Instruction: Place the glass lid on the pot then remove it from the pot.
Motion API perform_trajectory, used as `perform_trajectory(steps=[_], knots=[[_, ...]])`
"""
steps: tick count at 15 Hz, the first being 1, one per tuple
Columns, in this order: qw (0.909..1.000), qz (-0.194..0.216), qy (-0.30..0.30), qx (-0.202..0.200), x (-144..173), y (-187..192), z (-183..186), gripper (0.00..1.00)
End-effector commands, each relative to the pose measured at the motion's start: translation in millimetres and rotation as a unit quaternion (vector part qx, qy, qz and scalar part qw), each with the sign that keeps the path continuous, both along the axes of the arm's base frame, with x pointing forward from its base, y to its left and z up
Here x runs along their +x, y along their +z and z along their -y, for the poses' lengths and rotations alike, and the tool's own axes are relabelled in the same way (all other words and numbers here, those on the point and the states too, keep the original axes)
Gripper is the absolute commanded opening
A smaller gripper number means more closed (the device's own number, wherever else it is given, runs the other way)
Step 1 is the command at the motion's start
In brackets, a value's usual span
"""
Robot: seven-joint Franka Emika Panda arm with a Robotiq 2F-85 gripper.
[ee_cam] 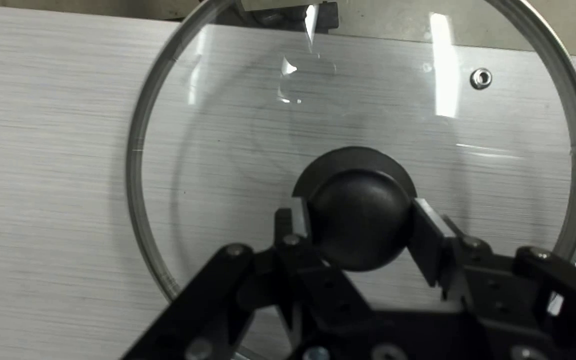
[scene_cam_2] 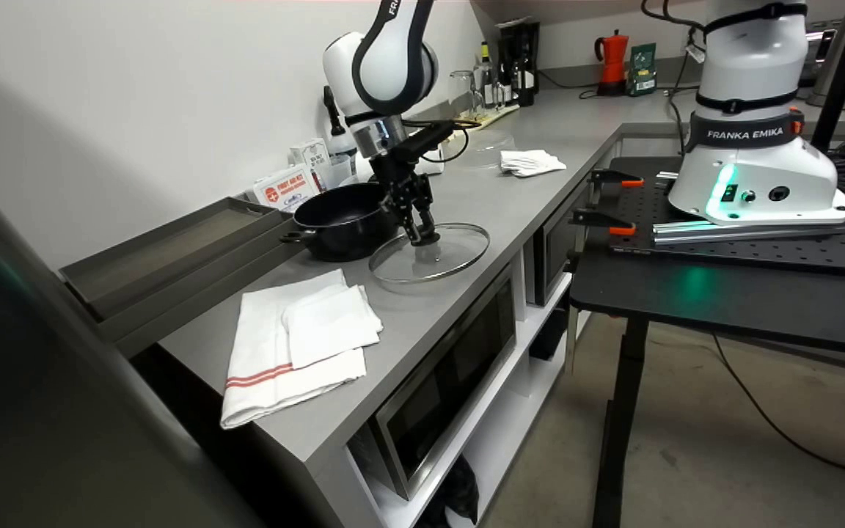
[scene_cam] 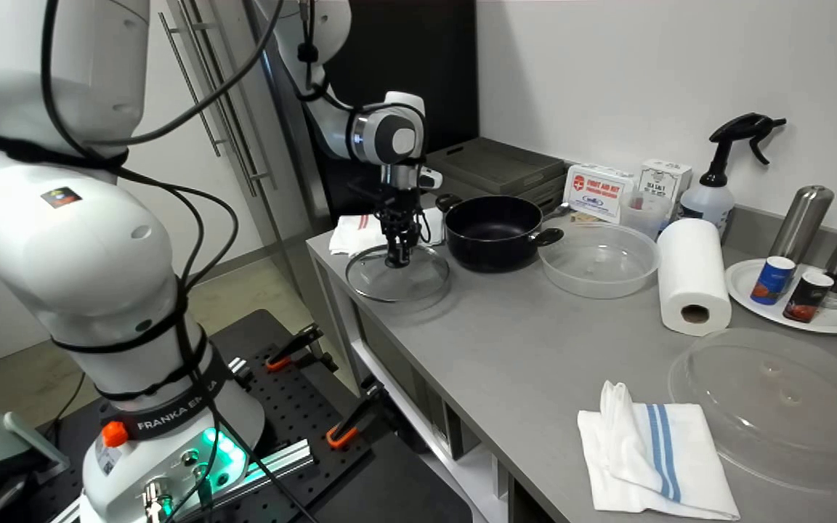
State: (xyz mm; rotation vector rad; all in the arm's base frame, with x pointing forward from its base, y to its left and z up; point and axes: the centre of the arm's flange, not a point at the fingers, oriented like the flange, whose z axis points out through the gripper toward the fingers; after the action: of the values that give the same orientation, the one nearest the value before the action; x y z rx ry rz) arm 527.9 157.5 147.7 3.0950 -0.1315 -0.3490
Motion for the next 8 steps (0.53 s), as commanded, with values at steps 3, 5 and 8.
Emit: perform_trajectory(steps=[3, 5, 8], knots=[[0.9999, -0.001, 0.004, 0.012, 7, -7, -9, 0.25], [0.9999, -0.004, 0.004, 0.013, 4, -11, -10, 0.25], [0.9999, -0.006, 0.005, 0.013, 2, -16, -11, 0.25]])
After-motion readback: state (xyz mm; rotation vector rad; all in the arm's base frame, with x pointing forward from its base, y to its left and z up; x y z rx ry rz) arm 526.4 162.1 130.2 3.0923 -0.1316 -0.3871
